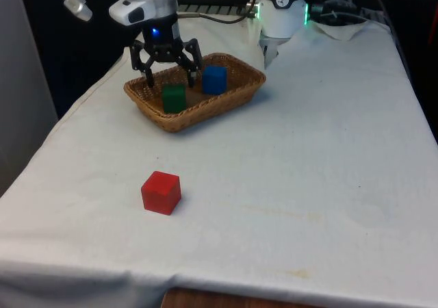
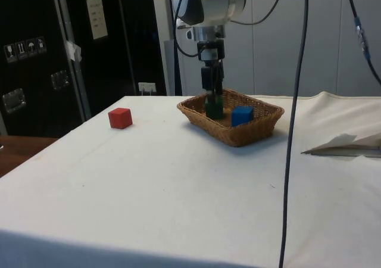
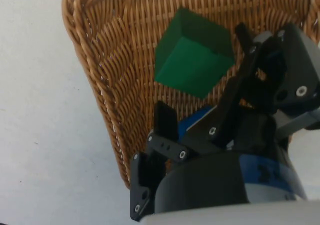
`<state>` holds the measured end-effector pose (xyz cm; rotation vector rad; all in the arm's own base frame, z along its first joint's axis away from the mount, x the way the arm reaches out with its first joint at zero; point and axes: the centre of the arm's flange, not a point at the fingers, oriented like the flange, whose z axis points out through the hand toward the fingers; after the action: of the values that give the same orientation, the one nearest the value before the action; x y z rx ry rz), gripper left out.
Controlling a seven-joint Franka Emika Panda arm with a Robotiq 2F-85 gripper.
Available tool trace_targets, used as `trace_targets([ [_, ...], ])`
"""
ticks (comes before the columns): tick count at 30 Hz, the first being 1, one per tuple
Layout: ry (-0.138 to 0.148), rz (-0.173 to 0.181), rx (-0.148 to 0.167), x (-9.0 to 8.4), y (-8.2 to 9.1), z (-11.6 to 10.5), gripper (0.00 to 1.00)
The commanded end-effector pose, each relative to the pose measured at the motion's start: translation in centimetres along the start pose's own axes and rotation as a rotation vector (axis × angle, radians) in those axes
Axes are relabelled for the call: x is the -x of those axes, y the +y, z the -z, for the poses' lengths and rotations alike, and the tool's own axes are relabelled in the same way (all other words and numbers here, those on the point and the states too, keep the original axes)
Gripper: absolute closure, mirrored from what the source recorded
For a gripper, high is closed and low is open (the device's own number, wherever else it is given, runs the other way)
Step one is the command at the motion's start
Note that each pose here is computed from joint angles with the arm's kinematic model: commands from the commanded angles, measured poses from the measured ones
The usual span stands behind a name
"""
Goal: Pick up exactly two blocks and place them into the basket.
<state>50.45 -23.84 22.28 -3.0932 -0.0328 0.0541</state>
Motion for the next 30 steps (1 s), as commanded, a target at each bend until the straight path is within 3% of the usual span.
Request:
trace_targets([
  [1,0.0,0.0,0.0,0.0,0.0,0.0,0.0],
  [9,0.015,0.015,-0.017,-0.7,-1.8,1.7,0.0],
  [18,0.025,0.018,-0.004,-1.1,-5.4,4.8,0.0],
  [19,0.031,0.022,-0.013,-1.0,-5.1,4.6,0.0],
  [21,0.03,0.021,-0.002,-1.2,-6.5,5.6,0.0],
  [26,0.04,0.026,0.007,-1.6,-8.1,6.6,0.0],
  [27,0.044,0.03,-0.003,-1.7,-8.2,6.7,0.0],
  [30,0.049,0.03,0.013,-2.0,-9.3,7.2,0.0],
])
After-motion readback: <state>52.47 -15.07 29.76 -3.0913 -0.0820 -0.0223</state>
